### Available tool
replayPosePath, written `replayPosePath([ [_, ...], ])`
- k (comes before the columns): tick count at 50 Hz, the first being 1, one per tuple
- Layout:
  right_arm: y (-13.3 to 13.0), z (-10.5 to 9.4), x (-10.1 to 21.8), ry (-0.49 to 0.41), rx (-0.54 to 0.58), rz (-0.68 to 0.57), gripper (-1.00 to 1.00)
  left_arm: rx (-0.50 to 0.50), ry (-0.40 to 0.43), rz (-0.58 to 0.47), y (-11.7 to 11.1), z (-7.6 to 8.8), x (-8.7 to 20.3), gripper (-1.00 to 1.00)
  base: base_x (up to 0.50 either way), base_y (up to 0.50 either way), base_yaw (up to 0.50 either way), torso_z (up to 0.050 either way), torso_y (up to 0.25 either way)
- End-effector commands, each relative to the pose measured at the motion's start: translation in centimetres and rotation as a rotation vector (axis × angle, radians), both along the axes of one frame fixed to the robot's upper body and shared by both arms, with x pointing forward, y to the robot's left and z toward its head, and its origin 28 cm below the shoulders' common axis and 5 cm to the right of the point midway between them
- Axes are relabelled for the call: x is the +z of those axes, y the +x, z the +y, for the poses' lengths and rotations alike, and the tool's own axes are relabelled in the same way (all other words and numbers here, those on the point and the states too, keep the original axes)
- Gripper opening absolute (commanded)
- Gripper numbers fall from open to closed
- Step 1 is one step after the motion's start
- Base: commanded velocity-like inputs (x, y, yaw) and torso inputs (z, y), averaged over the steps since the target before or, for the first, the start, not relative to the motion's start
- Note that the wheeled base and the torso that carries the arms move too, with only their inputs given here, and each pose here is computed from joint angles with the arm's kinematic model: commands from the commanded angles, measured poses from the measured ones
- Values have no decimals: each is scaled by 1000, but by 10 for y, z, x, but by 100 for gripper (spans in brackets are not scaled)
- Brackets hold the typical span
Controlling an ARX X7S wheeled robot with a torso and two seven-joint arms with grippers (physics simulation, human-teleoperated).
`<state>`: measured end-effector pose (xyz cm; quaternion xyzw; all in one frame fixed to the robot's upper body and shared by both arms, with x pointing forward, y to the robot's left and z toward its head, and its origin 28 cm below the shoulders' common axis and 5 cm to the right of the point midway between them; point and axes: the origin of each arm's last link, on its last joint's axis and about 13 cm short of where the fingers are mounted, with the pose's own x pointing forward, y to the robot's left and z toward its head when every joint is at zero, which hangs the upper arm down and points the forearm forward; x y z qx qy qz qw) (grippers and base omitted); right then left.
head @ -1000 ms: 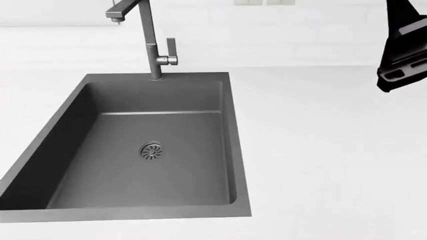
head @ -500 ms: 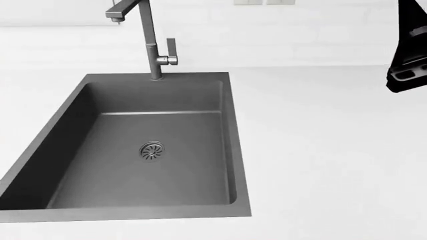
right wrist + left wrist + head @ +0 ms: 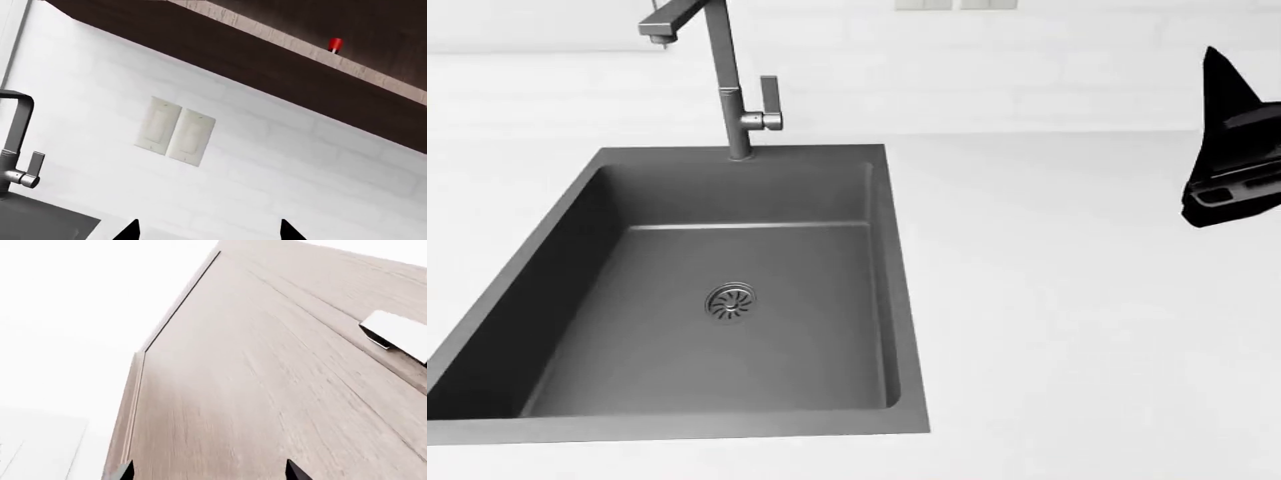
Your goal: Pick and place the shaker into the drawer. Then close the cabinet.
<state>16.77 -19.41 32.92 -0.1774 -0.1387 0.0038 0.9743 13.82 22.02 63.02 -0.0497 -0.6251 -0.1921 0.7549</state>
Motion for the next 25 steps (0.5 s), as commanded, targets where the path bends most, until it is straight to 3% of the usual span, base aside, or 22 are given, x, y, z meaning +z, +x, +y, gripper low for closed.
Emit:
replayPosePath([
  [1, 1, 4, -7, -9, 4, 33, 100, 39, 329, 288, 107, -58, -5, 100, 0, 0, 0, 0, 0],
  [6, 3, 7, -14, -39, -24, 76, 100, 153, 435, 430, 166, -59, -38, 100, 0, 0, 0, 0, 0],
  [10, 4, 9, -17, -32, -35, 96, 100, 245, 500, 454, 190, -59, -61, 100, 0, 0, 0, 0, 0],
  [18, 8, 1, -40, -21, -108, 225, 100, 373, 631, 319, 192, -80, -69, 100, 0, 0, 0, 0, 0],
  [25, 12, -4, -53, 9, -136, 260, 100, 439, 625, 306, 192, -87, -73, 100, 0, 0, 0, 0, 0],
])
